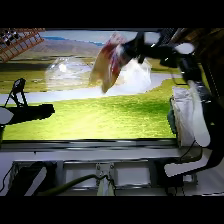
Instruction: Fold the clothes and pants, and hang the long-sleeved shirts on hangers.
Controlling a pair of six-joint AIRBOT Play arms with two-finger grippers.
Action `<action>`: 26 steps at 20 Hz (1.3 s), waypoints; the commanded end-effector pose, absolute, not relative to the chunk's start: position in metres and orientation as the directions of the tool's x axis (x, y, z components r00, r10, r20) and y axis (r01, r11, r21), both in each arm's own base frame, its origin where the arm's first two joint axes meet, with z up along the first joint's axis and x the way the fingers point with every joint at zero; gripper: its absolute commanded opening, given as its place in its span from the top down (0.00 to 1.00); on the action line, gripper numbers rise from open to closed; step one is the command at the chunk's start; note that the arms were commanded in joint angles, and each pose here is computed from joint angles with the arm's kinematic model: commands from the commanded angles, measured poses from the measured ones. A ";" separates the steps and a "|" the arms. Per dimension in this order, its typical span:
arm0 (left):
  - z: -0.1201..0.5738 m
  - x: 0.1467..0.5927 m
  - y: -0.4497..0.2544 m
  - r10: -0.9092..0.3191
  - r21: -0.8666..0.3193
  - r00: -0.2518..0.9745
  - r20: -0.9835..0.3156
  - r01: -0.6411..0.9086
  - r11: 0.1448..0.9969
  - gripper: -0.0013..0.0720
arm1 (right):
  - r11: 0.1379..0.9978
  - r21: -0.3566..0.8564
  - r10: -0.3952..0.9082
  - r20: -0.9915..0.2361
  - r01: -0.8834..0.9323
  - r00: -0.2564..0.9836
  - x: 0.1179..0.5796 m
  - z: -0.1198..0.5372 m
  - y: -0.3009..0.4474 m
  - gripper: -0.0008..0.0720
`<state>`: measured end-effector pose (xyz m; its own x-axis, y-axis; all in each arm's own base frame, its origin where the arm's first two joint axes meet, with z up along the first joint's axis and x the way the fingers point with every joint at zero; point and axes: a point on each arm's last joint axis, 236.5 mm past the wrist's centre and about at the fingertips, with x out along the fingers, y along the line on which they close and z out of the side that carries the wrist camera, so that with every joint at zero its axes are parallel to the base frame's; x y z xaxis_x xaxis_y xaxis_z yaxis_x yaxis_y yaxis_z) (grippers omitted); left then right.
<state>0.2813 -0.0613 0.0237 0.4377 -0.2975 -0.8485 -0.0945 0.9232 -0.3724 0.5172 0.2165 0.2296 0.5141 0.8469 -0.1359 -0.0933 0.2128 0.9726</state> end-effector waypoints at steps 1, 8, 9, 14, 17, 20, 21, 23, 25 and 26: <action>0.007 0.269 -0.064 -0.306 -0.374 0.392 -0.868 -0.110 0.921 0.97 | 0.135 0.986 0.724 -0.028 -0.102 0.689 0.533 0.297 0.158 0.96; -0.011 0.255 -0.071 -0.338 -0.402 0.343 -0.876 -0.134 0.906 0.97 | 0.247 0.964 0.647 -0.089 -0.098 0.757 0.518 0.314 0.107 0.96; -0.009 0.255 -0.075 -0.353 -0.419 0.346 -0.869 -0.137 0.898 0.97 | 0.250 0.963 0.646 -0.086 -0.103 0.759 0.515 0.318 0.105 0.96; -0.007 0.258 -0.079 -0.371 -0.441 0.354 -0.859 -0.140 0.887 0.97 | 0.291 0.950 0.600 -0.093 -0.109 0.794 0.515 0.324 0.088 0.96; -0.007 0.258 -0.079 -0.370 -0.441 0.356 -0.858 -0.140 0.887 0.97 | 0.329 0.944 0.534 -0.183 -0.004 0.825 0.520 0.304 0.068 0.96; -0.006 0.261 -0.078 -0.366 -0.441 0.371 -0.853 -0.140 0.886 0.97 | 0.382 0.918 0.424 -0.276 0.106 0.862 0.523 0.287 0.041 0.96; -0.005 0.263 -0.078 -0.365 -0.441 0.377 -0.851 -0.140 0.886 0.97 | 0.397 0.906 0.373 -0.303 0.145 0.877 0.524 0.282 0.028 0.96; -0.004 0.266 -0.077 -0.361 -0.442 0.389 -0.848 -0.140 0.886 0.97 | 0.407 0.890 0.275 -0.332 0.203 0.902 0.523 0.281 0.004 0.96; -0.003 0.269 -0.076 -0.358 -0.443 0.402 -0.843 -0.140 0.886 0.97 | 0.395 0.883 0.182 -0.345 0.253 0.921 0.520 0.282 -0.019 0.96; -0.002 0.271 -0.076 -0.360 -0.449 0.412 -0.837 -0.140 0.883 0.97 | 0.387 0.879 0.146 -0.356 0.278 0.923 0.518 0.280 -0.030 0.96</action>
<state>0.2656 -0.0766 -0.0044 0.3878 -0.3610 -0.8481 -0.1411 0.8860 -0.4417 0.5206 0.0088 0.2840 0.9001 0.2969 -0.3189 0.1887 0.3941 0.8995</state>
